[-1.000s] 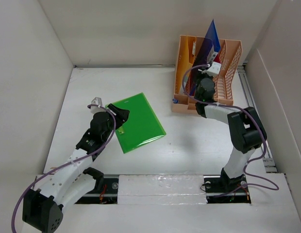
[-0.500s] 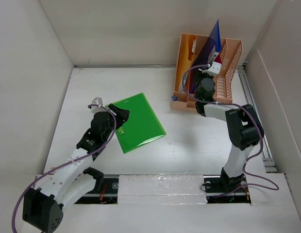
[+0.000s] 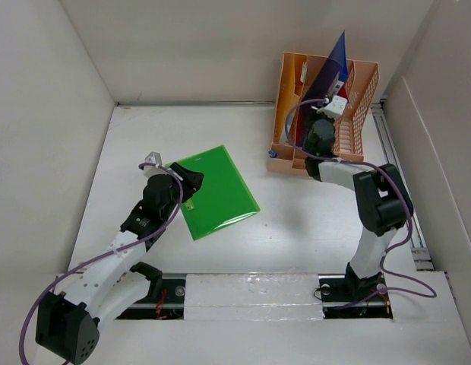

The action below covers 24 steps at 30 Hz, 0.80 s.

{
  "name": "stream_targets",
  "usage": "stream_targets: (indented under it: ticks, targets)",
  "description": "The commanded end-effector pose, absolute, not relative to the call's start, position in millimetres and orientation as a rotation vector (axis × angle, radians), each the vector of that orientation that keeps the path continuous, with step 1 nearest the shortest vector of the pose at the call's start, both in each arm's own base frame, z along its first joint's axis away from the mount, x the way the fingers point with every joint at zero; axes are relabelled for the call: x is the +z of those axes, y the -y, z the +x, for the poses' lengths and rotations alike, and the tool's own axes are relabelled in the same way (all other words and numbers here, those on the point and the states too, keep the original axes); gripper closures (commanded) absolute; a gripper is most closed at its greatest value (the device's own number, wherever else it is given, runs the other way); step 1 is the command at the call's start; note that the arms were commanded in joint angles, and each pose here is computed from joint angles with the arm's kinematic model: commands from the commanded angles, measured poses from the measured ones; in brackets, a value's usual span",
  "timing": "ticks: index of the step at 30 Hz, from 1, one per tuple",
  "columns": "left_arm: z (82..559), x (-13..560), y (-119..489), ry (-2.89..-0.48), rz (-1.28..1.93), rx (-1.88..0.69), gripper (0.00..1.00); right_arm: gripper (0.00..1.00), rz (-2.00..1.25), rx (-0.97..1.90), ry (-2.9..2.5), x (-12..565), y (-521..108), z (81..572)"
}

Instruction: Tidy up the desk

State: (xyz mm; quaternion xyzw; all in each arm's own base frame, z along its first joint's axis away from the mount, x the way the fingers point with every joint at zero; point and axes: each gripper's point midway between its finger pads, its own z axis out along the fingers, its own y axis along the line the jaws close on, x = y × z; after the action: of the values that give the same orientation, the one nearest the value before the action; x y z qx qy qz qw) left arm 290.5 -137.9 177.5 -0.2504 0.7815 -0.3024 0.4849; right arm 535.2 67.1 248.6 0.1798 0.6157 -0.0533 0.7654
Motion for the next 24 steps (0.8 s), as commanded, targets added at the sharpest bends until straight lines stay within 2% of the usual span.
stream_targets:
  ticks: [1, 8, 20, 24]
  targets:
    - [293, 188, 141, -1.855, -0.590, -0.772, 0.49, 1.00, 0.494, -0.275, -1.372, 235, -49, 526]
    - [293, 190, 142, -1.854, -0.584, -0.776, 0.49, 1.00, 0.509, -0.525, -1.300, 235, -38, 512]
    - [291, 191, 139, -1.848, -0.586, -0.768, 0.49, 1.00, 0.483, -0.455, -1.246, 256, -45, 526]
    - [291, 188, 140, -1.848, -0.589, -0.777, 0.49, 1.00, 0.465, -0.428, -1.352, 237, -50, 526]
